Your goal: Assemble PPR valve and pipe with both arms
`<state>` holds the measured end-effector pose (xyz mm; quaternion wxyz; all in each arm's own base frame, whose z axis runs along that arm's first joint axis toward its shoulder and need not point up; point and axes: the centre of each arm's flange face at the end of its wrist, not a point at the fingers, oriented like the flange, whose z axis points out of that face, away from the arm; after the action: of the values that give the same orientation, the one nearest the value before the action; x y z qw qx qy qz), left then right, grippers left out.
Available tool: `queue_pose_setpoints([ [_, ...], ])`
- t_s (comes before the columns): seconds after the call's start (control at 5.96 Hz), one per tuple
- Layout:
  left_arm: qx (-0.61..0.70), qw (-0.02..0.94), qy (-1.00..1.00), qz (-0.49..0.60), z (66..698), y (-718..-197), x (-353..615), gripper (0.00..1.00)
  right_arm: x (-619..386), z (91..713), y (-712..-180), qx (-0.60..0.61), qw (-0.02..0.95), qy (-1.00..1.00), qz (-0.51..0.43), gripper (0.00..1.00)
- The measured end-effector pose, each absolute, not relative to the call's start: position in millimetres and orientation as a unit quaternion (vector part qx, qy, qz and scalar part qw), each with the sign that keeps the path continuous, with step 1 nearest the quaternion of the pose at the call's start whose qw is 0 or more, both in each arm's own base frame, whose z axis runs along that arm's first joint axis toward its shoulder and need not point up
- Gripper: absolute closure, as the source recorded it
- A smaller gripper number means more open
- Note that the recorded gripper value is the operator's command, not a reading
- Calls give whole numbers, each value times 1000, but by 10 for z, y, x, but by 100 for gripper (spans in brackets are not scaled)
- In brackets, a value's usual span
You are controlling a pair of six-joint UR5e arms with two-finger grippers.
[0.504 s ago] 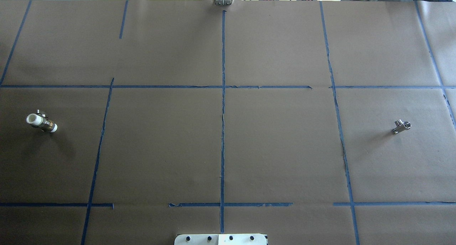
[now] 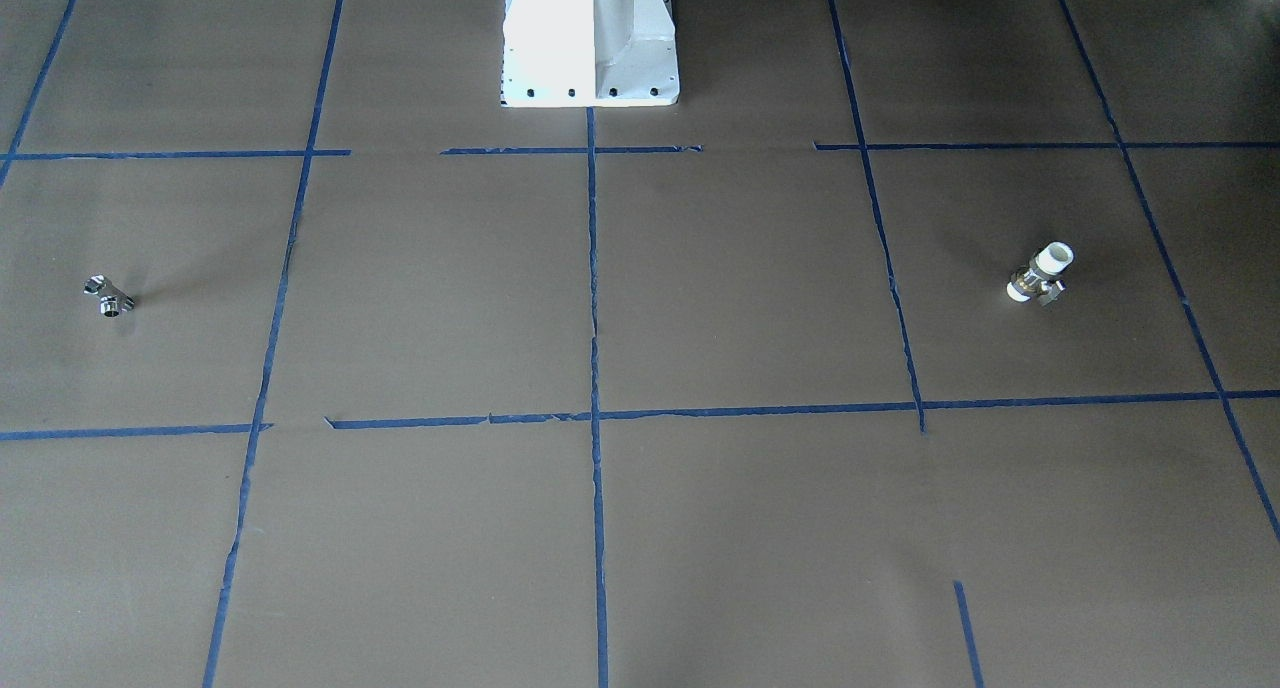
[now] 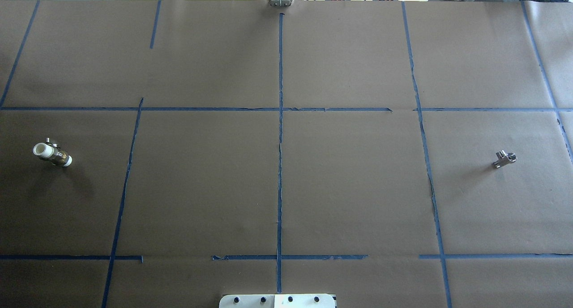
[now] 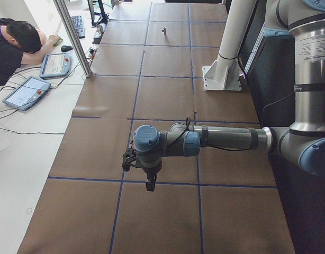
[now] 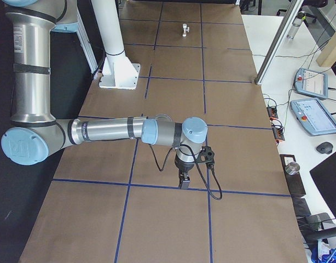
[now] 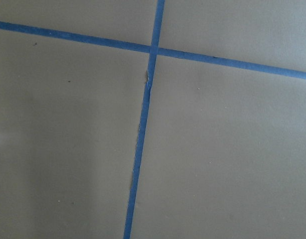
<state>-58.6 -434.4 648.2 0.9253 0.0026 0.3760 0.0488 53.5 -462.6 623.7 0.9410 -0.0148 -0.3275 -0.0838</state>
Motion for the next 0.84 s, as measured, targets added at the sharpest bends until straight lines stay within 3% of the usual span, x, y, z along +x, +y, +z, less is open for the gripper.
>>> queue_pose_setpoints([
  [0.5,66,918,378,98,5867,-5125,-331,0,484,6156,-4720,29,934,-341,-103,0],
  [0.84,90,906,394,128,5625,-5263,22,0,467,6125,-4732,41,930,-350,-110,0],
])
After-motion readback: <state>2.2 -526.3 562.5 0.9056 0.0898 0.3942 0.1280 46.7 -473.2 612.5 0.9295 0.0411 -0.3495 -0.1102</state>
